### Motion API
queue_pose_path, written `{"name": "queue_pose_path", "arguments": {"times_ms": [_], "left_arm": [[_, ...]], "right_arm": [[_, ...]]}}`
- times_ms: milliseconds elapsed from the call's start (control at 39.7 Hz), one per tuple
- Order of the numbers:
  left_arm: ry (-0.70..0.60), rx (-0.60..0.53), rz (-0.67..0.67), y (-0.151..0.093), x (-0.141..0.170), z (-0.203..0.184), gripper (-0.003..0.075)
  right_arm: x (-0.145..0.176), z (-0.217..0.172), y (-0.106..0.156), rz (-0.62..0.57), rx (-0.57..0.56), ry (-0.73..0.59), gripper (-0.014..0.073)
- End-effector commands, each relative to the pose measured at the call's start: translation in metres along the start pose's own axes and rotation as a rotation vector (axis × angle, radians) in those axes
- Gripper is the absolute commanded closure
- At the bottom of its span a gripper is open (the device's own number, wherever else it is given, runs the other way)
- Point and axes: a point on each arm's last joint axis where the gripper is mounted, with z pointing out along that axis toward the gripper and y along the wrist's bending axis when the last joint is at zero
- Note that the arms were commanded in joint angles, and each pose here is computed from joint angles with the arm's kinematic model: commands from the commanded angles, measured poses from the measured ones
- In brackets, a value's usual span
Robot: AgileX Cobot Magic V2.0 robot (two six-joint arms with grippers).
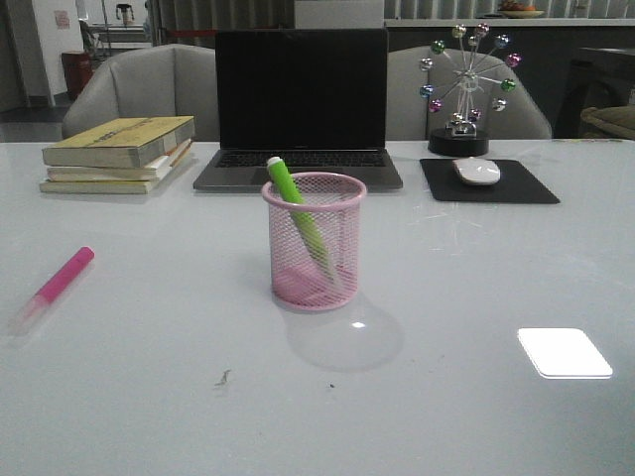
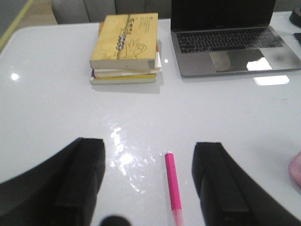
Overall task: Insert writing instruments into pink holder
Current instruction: 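Move the left gripper above the pink highlighter, then lower the left gripper and close on the pink highlighter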
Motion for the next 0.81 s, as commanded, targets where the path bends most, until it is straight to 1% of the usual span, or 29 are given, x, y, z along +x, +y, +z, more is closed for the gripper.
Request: {"name": "queue_pose_path", "arguments": {"times_ms": [0, 202, 353, 454, 530, 630, 782], "left_arm": [[-0.035, 0.015, -0.034, -0.001, -0.028, 0.005, 0.0265], [0.102, 0.037, -0.031, -0.001, -0.048, 0.037, 0.0266], [0.234, 0.058, -0.030, -0.001, -0.055, 0.065, 0.0307], [0.349, 0.073, -0.031, -0.001, -0.053, 0.087, 0.0311], [0.409, 0.079, -0.032, -0.001, -0.050, 0.103, 0.0311], [0.462, 0.082, -0.038, 0.000, -0.044, 0.125, 0.0310], [0.511, 0.088, -0.039, 0.000, -0.035, 0.149, 0.0310]], "right_arm": [[-0.013, -0.007, -0.001, -0.008, 0.006, -0.099, 0.0232], [-0.013, -0.006, -0.001, -0.008, 0.006, -0.094, 0.0232], [-0.012, -0.006, -0.001, -0.008, 0.008, -0.084, 0.0232], [-0.012, -0.006, -0.001, -0.008, 0.008, -0.084, 0.0232], [-0.012, -0.006, -0.001, -0.008, 0.008, -0.084, 0.0232], [-0.012, -0.006, -0.001, -0.009, 0.008, -0.083, 0.0232], [-0.012, -0.006, -0.001, -0.010, 0.009, -0.083, 0.0232]]}}
